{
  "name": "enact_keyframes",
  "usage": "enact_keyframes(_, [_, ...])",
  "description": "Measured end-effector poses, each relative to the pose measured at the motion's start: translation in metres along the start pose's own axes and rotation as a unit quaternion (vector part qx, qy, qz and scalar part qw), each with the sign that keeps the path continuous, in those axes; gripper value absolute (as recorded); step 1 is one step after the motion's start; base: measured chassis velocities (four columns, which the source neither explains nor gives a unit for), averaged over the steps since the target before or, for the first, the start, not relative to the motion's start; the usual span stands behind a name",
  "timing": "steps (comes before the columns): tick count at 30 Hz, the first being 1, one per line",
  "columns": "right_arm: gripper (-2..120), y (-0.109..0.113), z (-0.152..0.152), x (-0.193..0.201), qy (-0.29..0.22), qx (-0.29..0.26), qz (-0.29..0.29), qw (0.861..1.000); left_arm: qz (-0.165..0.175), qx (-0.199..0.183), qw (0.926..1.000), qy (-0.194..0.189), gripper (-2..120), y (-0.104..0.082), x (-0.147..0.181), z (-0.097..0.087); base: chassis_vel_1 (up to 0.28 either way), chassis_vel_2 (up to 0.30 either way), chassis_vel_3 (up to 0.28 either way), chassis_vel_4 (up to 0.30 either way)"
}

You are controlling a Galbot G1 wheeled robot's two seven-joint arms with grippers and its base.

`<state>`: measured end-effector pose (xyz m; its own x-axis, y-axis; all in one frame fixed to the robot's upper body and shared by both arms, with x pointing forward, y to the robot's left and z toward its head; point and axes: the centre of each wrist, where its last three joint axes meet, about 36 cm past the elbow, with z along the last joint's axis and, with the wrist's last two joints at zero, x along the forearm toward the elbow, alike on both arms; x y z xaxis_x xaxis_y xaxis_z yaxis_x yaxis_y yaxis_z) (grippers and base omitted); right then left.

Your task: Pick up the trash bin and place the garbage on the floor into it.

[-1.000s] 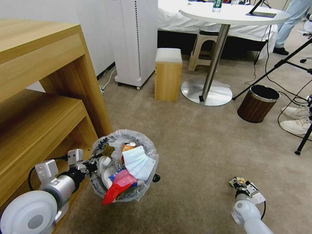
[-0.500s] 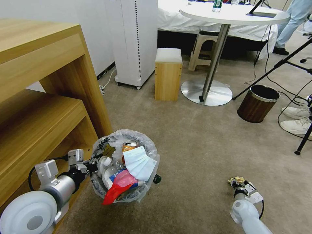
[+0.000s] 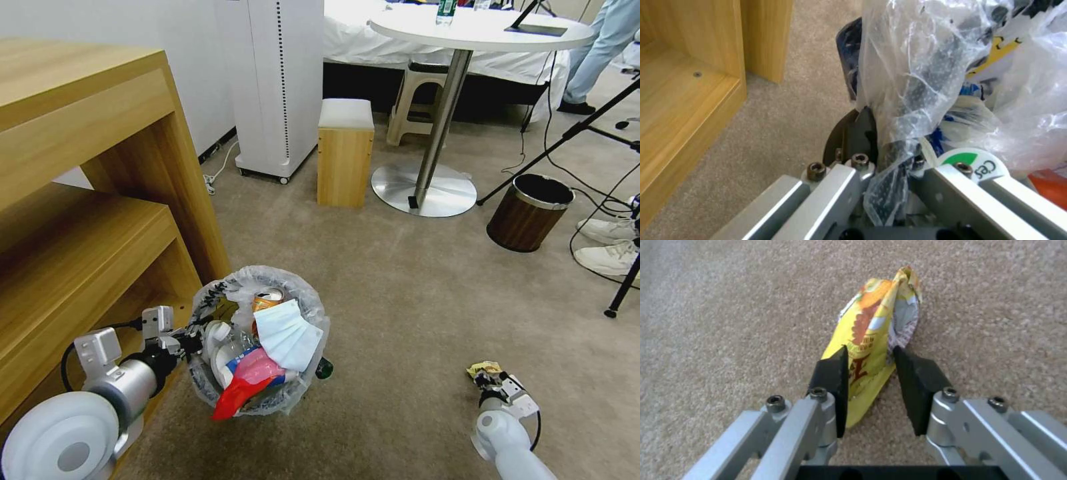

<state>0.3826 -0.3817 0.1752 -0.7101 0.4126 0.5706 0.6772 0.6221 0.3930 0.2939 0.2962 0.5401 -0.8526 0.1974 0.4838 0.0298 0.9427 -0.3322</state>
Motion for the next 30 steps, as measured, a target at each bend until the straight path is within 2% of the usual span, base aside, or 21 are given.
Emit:
enact_keyframes(2, [22, -0.0012, 0.0007, 0.0003, 0.000, 0.002, 0.001, 1.000, 0.000, 0.000, 1.0000, 0.000, 0, -0.0001, -0.0001, 0.0001, 0.000, 0.000, 0.000, 0.000])
enact_keyframes(11, [13, -0.0040, 0.0036, 0.0007, 0.000, 0.010, 0.001, 1.000, 0.003, 0.004, 1.0000, 0.000, 0, -0.0010, -0.0020, 0.0023, 0.000, 0.000, 0.000, 0.000])
enact_keyframes(16, [0, -0.0028, 0.0041, -0.0002, -0.001, 0.014, -0.001, 1.000, 0.001, 0.004, 1.0000, -0.002, 0, -0.0002, -0.0027, 0.0019, 0.000, 0.000, 0.000, 0.000])
enact_keyframes(30, [0, -0.0081, -0.0011, 0.0038, -0.010, 0.030, -0.018, 0.999, -0.002, 0.006, 1.0000, 0.000, 0, 0.0021, -0.0060, 0.0048, 0.000, 0.000, 0.000, 0.000])
